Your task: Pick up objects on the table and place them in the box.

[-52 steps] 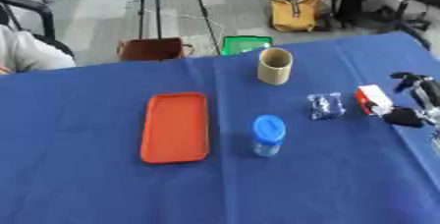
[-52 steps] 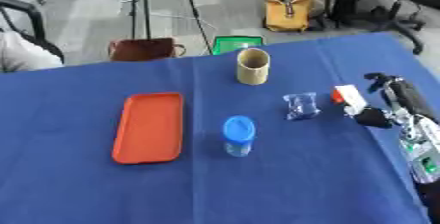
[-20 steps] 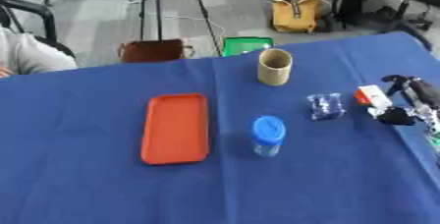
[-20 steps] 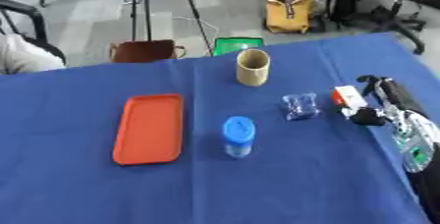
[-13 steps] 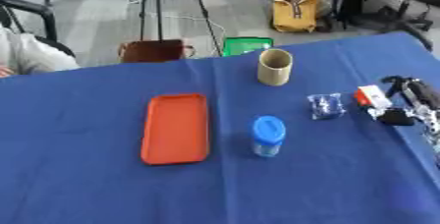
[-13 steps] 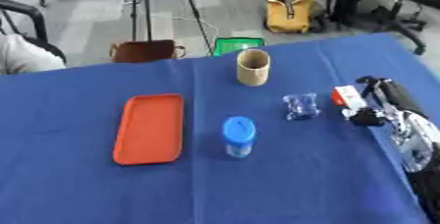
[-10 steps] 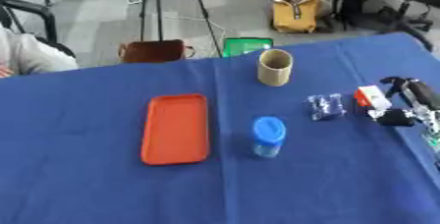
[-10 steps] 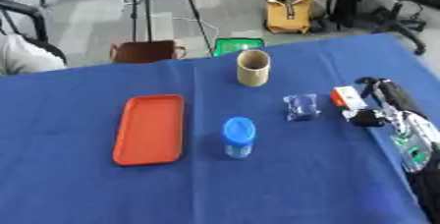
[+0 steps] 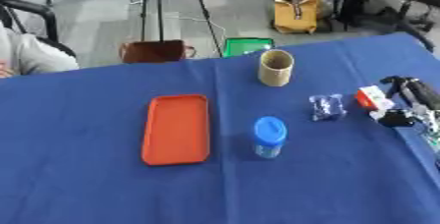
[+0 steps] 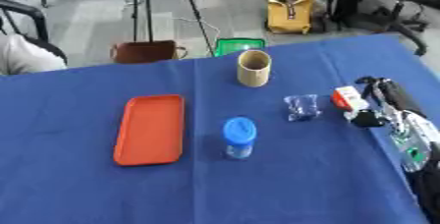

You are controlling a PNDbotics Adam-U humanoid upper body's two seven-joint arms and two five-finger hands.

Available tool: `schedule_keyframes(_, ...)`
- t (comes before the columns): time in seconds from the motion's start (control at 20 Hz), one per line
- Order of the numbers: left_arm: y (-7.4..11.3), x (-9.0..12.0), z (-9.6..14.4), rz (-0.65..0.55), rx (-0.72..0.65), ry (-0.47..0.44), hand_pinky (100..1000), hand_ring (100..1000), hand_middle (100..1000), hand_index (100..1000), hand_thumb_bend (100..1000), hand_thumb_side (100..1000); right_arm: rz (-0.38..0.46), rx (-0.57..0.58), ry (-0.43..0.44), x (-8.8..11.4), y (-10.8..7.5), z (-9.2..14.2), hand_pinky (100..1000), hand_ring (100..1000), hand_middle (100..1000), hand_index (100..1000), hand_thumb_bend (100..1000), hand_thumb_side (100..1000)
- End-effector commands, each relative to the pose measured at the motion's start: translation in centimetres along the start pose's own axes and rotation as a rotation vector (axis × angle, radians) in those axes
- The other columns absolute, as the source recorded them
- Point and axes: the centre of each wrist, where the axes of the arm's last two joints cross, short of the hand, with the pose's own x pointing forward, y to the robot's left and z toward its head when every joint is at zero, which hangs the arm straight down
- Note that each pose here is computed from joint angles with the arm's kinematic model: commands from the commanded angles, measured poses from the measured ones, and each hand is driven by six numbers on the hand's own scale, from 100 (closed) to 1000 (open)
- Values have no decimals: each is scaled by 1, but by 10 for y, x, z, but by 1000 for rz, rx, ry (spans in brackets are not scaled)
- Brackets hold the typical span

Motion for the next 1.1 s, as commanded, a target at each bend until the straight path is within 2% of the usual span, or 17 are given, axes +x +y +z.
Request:
schedule_keyframes(0.05, 3, 7, -3, -11, -6, -25, 425, 640, 664, 840, 485, 886, 45, -54, -5, 0, -17, -4, 850, 773, 537, 842, 455, 143)
schedule_keyframes(0.3, 3, 7, -3, -11, -5, -26, 425, 640, 664, 840, 485, 886, 45, -95, -9, 2, -18, -4, 837, 760, 522, 830, 436, 108)
schedule_keyframes(0.85, 3, 7, -3, -11, -5, -26, 425, 640, 664, 840, 484, 887, 41, -169, -33, 9, -26, -2, 826, 748, 511, 821, 435, 100)
schedule_keyframes(0.9, 3, 7, -3, -12, -5, -26, 426, 641, 664, 840, 484, 885, 41, -166, -35, 9, -25, -2, 829, 755, 526, 828, 470, 145)
schedule_keyframes(0.95, 3, 7, -3, -12, -5, -26, 426, 641, 664, 840, 484, 885, 41, -162, -37, 8, -25, -2, 832, 760, 532, 828, 470, 145)
schedule_keyframes(1.0, 3, 7, -3, -12, -6, -26, 426, 641, 664, 840, 483, 886, 41, -144, -40, 7, -24, -2, 847, 782, 584, 857, 510, 214)
schedule_keyframes(1.1, 3, 7, -3, -11, -8, -27, 426, 641, 664, 840, 483, 886, 41, -93, -45, 4, -22, -3, 859, 798, 621, 871, 528, 246)
